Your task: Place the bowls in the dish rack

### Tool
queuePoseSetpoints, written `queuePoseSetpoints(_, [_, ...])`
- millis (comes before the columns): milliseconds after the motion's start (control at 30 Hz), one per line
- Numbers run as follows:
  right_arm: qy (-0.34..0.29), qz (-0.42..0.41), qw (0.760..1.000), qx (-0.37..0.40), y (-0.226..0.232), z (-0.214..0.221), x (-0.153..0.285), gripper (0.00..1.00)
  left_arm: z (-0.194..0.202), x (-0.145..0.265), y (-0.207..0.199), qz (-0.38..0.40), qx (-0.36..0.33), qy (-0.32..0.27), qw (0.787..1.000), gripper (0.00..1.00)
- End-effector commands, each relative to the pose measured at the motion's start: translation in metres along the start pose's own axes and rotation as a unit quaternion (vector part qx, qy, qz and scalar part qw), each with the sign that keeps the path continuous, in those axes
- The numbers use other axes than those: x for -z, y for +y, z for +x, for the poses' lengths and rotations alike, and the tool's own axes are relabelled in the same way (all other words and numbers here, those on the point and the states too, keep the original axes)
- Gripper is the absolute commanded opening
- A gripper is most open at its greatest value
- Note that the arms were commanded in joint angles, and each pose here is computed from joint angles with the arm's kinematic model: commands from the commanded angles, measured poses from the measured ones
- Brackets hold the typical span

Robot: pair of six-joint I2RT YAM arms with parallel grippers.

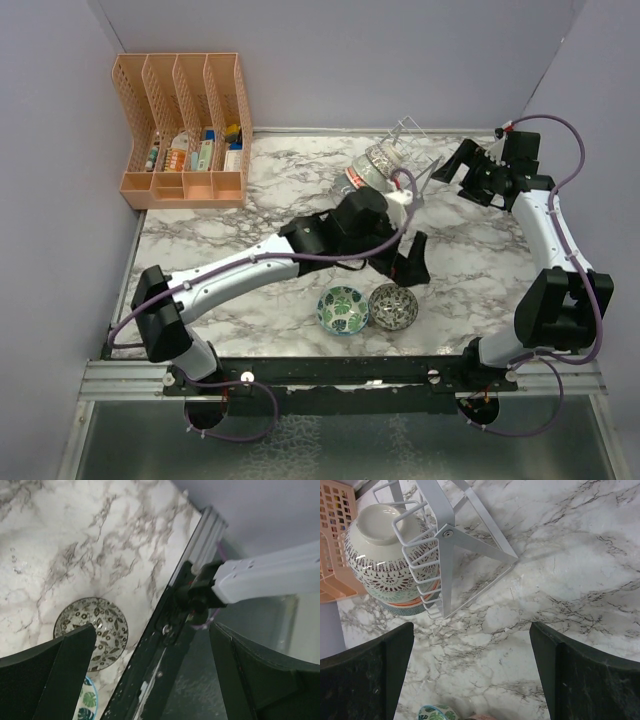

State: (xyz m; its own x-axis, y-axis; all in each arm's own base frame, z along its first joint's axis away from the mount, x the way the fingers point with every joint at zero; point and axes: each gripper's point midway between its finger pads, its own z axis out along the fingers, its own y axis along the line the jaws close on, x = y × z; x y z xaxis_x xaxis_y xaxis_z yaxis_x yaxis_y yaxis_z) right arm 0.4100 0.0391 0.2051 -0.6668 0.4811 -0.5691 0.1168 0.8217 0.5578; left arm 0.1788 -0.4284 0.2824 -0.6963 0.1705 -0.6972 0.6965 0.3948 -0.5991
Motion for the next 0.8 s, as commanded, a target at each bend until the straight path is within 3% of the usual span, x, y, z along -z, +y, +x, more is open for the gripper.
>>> queuePoseSetpoints(0, [-0.042, -0.010, 0.999, 0.015, 0.012, -0.024, 0.012, 0.99, 0.071, -0.019, 0.011, -0.082, -0.126, 0.119, 0.981, 0.98])
queuePoseSetpoints(233, [-0.052, 0.006, 0.998, 0.022, 0.007, -0.027, 0.014, 1.00, 0.138, -0.060, 0.010, -0.085, -0.237, 0.181, 0.951, 0.96])
queuePoseSetpoints(467, [-0.047, -0.001, 0.999, 0.018, 0.007, -0.025, 0.011, 1.00, 0.177, -0.096, 0.034, -0.099, -0.274, 0.214, 0.932, 0.89])
queuePoseSetpoints(767, [-0.037, -0.006, 0.999, 0.015, 0.005, -0.016, 0.007, 1.00, 0.209, -0.104, 0.078, -0.139, -0.301, 0.254, 0.909, 0.64])
